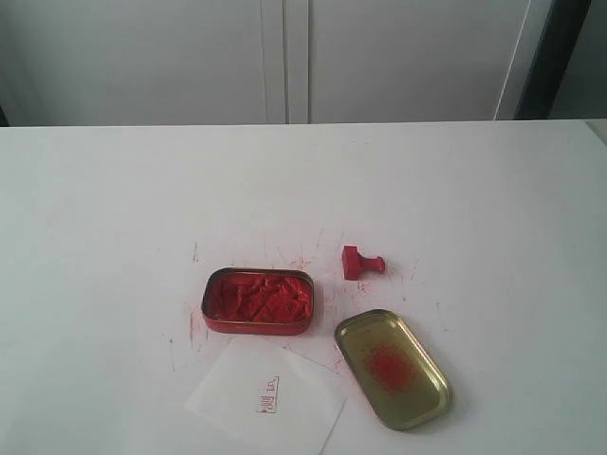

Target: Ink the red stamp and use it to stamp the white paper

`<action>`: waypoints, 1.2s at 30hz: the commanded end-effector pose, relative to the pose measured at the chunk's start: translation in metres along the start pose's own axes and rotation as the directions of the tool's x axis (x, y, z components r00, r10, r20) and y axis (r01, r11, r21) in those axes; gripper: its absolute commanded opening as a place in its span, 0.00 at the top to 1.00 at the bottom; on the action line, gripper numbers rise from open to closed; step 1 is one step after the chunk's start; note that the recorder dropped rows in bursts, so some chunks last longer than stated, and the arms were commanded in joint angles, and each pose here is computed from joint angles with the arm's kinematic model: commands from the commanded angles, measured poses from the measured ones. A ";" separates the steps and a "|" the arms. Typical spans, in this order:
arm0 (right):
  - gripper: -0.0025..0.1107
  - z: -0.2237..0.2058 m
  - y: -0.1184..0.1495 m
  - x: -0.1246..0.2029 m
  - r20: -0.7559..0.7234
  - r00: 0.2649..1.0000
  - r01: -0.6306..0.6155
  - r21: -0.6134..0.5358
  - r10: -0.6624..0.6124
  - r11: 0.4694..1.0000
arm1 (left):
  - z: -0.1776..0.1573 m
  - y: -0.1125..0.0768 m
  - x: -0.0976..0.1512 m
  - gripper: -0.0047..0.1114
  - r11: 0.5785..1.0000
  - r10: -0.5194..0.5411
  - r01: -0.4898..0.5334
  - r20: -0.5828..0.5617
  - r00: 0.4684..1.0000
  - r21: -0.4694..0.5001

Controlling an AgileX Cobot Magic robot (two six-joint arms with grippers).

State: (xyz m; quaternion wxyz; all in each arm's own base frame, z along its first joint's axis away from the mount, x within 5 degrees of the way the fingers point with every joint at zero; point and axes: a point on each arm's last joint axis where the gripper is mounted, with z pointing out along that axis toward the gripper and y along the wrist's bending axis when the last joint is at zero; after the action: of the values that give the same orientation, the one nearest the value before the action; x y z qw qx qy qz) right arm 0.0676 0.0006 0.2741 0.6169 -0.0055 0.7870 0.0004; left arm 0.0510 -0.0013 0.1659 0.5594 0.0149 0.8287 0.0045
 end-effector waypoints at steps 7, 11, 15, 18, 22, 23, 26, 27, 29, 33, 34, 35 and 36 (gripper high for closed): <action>0.98 -0.022 0.000 -0.003 0.147 0.989 0.014 0.011 -0.016 1.000 | 0.000 0.000 0.001 0.96 1.000 -0.004 0.004 -0.002 1.000 -0.001; 0.98 -0.026 0.000 -0.003 0.171 0.985 0.014 0.011 -0.016 1.000 | 0.000 0.000 0.001 0.96 1.000 -0.004 0.004 -0.002 1.000 -0.001; 0.98 -0.027 0.000 -0.003 0.173 0.985 0.014 0.011 -0.016 1.000 | 0.000 0.000 0.001 0.96 1.000 -0.004 0.004 -0.002 1.000 -0.001; 0.98 -0.027 0.000 -0.003 0.173 0.985 0.002 0.009 -0.004 1.000 | 0.000 0.000 0.001 0.96 1.000 -0.004 0.004 -0.002 1.000 -0.001; 0.98 -0.029 0.000 -0.003 0.185 0.983 -0.008 0.007 0.007 1.000 | 0.000 0.000 0.001 0.96 1.000 -0.004 0.004 -0.002 1.000 -0.001; 0.98 -0.030 0.000 -0.003 0.192 0.981 -0.008 0.007 0.007 1.000 | 0.000 0.000 0.001 0.96 1.000 -0.004 0.004 -0.002 1.000 -0.001; 0.98 -0.035 0.000 -0.001 0.225 0.974 -0.008 0.007 0.006 1.000 | 0.000 0.000 0.001 0.96 1.000 -0.004 0.004 -0.002 1.000 -0.001; 0.98 -0.036 0.000 0.003 0.231 0.973 -0.008 0.007 0.006 1.000 | 0.000 0.000 0.001 0.96 1.000 -0.004 0.004 -0.002 1.000 -0.001; 0.98 -0.032 0.000 0.011 0.214 0.977 -0.008 0.007 0.006 1.000 | 0.000 0.000 0.001 0.96 1.000 -0.004 0.004 -0.002 1.000 -0.001; 0.98 -0.026 0.000 0.019 0.190 0.982 -0.008 0.007 0.007 1.000 | 0.000 0.000 0.001 0.96 1.000 -0.004 0.004 -0.002 1.000 -0.001; 0.98 -0.024 0.000 0.023 0.177 0.984 -0.008 0.007 0.007 1.000 | 0.000 0.000 0.001 0.96 1.000 -0.004 0.004 -0.002 1.000 -0.001; 0.98 -0.023 0.000 0.026 0.167 0.986 -0.008 0.007 0.007 1.000 | 0.000 0.000 0.001 0.96 1.000 -0.004 0.004 -0.002 1.000 -0.001; 0.98 -0.021 0.000 0.028 0.159 0.987 -0.008 0.007 0.007 1.000 | 0.000 0.000 0.001 0.96 1.000 -0.004 0.004 -0.002 1.000 -0.001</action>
State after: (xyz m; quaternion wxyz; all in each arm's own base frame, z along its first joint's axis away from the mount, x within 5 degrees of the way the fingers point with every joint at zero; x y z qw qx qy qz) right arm 0.0384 0.0004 0.2581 0.6791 -0.0005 0.7341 0.0047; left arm 0.0510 -0.0013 0.1659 0.5594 0.0149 0.8287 0.0045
